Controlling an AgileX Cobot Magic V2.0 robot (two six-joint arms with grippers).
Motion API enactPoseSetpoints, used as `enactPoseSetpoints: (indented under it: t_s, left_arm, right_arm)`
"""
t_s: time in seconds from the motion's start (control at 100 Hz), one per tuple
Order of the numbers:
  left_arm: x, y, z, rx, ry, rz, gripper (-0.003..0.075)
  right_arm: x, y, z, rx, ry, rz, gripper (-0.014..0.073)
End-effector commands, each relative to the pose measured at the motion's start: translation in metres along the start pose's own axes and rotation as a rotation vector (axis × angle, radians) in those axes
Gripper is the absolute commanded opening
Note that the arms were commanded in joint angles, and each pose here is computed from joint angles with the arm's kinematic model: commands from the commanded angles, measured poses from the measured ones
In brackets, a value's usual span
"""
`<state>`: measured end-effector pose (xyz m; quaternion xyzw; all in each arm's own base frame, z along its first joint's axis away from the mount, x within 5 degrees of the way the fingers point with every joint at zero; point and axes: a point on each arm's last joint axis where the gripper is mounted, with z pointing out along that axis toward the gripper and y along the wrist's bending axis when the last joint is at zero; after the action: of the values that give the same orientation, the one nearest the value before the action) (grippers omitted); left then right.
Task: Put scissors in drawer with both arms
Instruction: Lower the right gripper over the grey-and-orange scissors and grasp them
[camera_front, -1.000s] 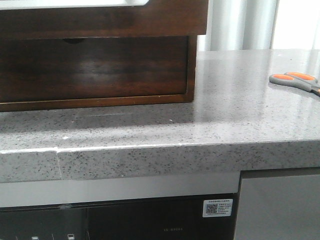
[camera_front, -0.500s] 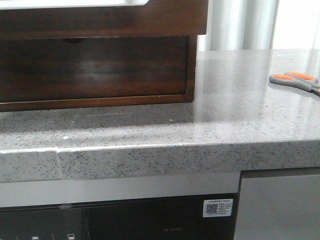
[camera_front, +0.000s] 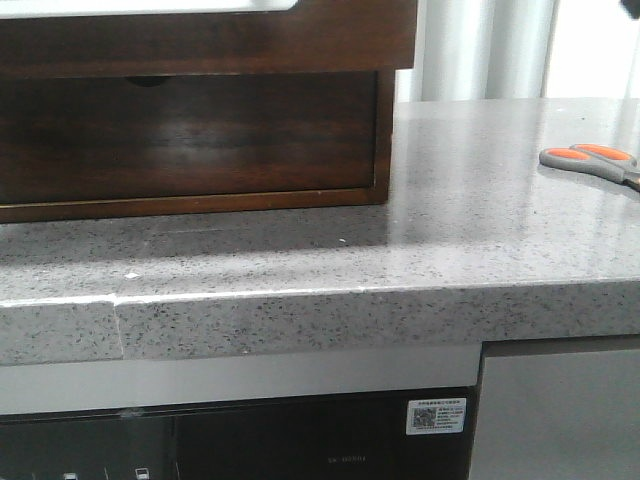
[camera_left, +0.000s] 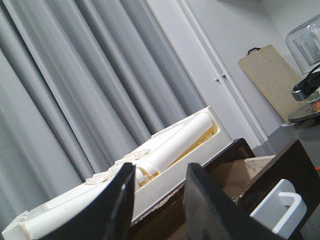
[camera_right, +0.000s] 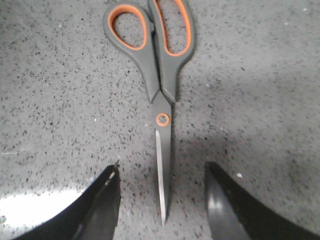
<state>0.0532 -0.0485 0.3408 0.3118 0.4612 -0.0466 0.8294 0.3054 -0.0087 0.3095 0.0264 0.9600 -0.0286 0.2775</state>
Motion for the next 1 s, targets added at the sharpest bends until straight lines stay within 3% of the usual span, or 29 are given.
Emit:
enactPoseSetpoints:
  t_s: [0.0,0.4,0.99]
  left_arm:
    - [-0.01,0.004,0.002,-0.009,-0.048,-0.05,0.0225]
    - [-0.01,0.004,0.002,-0.009,-0.048,-0.05,0.0225]
    - [-0.01,0.004,0.002,-0.009,-0.048,-0.05,0.0225]
  right_arm:
    - [-0.018,-0.003,-0.007,0.015,-0.063,-0.019,0.0335]
    - [-0.046,-0.002,0.035,0.034,0.055,-0.034,0.0333]
    - [-0.042,-0.008,0.078,0.044,0.168,-0.02,0.0333]
